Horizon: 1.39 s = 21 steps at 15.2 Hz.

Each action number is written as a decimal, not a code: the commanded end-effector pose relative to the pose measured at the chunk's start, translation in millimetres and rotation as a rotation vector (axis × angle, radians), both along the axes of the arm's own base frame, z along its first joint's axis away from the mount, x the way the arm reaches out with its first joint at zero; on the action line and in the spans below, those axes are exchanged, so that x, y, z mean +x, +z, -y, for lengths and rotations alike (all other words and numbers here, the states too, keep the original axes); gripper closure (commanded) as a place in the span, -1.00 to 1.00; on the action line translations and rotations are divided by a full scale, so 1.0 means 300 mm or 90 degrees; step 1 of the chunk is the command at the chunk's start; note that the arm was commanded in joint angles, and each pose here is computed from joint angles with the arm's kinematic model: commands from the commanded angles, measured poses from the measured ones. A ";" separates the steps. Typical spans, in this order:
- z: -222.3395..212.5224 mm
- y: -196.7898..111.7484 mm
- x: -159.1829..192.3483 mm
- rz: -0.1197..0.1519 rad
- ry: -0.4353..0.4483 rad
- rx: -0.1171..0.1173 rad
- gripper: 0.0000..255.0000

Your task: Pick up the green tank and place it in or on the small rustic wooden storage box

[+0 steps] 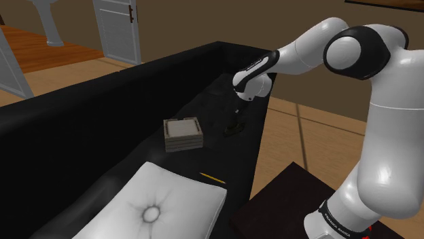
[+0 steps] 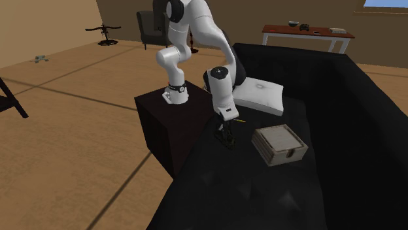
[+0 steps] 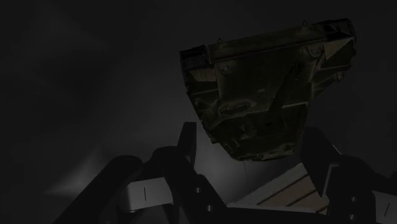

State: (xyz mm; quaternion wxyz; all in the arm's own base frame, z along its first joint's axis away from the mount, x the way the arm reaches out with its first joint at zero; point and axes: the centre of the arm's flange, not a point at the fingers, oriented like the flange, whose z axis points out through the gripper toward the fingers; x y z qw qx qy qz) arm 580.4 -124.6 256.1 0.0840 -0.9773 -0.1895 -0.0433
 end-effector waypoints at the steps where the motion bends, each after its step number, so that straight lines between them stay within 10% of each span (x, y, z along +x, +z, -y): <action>1: 0.003 0.035 0.001 0.000 0.000 0.000 1.00; 15: 0.003 0.278 0.001 0.000 0.000 0.000 1.00; 21: -0.209 0.274 0.159 0.000 0.000 0.000 1.00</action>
